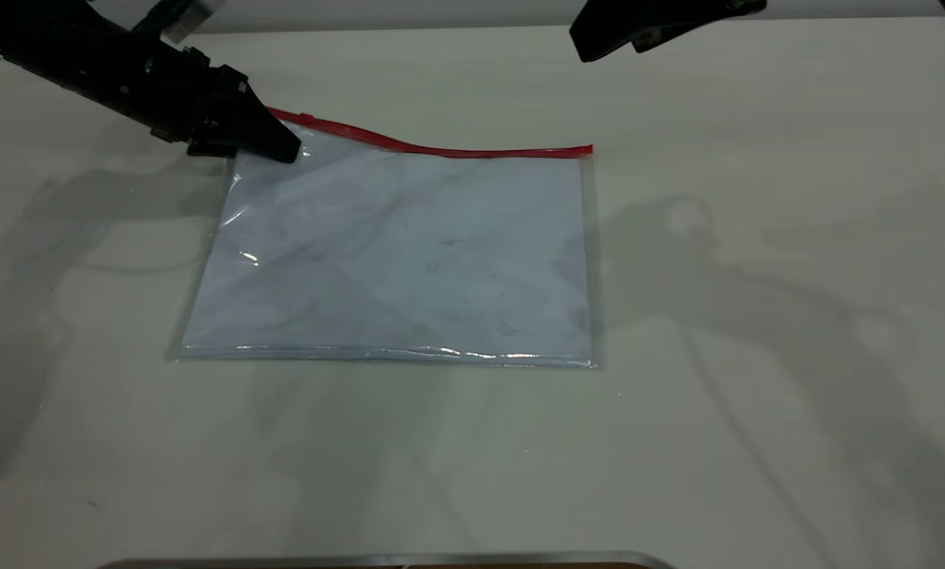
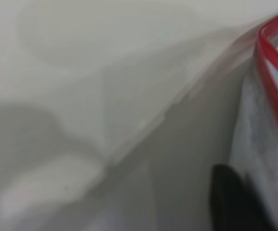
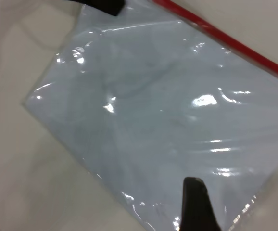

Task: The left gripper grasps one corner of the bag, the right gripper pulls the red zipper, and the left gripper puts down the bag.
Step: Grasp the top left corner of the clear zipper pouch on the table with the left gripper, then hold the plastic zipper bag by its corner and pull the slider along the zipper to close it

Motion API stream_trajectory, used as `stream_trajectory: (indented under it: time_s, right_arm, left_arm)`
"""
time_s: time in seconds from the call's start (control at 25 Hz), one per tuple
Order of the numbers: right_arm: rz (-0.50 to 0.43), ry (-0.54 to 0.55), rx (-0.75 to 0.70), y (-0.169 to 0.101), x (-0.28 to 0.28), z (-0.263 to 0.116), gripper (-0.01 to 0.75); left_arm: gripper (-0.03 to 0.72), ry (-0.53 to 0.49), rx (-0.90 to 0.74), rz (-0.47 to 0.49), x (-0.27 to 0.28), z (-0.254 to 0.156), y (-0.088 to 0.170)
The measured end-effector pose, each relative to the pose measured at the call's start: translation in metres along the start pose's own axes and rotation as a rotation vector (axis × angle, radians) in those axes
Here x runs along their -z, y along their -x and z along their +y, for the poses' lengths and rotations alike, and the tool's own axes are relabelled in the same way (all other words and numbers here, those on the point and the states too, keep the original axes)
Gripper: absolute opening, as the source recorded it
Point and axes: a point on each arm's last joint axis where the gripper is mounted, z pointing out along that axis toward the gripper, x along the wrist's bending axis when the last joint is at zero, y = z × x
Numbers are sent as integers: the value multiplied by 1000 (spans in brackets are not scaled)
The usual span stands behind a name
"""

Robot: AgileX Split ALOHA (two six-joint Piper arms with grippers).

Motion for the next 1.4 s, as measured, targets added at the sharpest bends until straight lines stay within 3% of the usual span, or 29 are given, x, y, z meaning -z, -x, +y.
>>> stream_trajectory:
  time_s: [0.08,0.16,0.4,0.6,0.92,1.12,1.4]
  right_arm:
    - [11,20,22,0,-1,5,526]
    - [20,47,46,2,-6,13,526]
    - [113,83,129,11,-40,33,526]
    - [248,118,193,19,-82,51,523]
    - [508,227,111,23,-128,65,522]
    - [540,242,46,29,-148,56,522]
    - [548,221,25,23,-164,45,522]
  left_arm:
    - [90,-6,-37,-19,-1,0,3]
    - [53,-14,-80,-41,-2,1,7]
    - [53,-23,-271,-61,13,18,31]
    - [53,-111,-481,-45,39,29,50]
    - [53,-221,-830,-40,44,39,83]
    - [53,-242,-945,-60,26,41,101]
    - [53,-247,-963,-42,14,44,112]
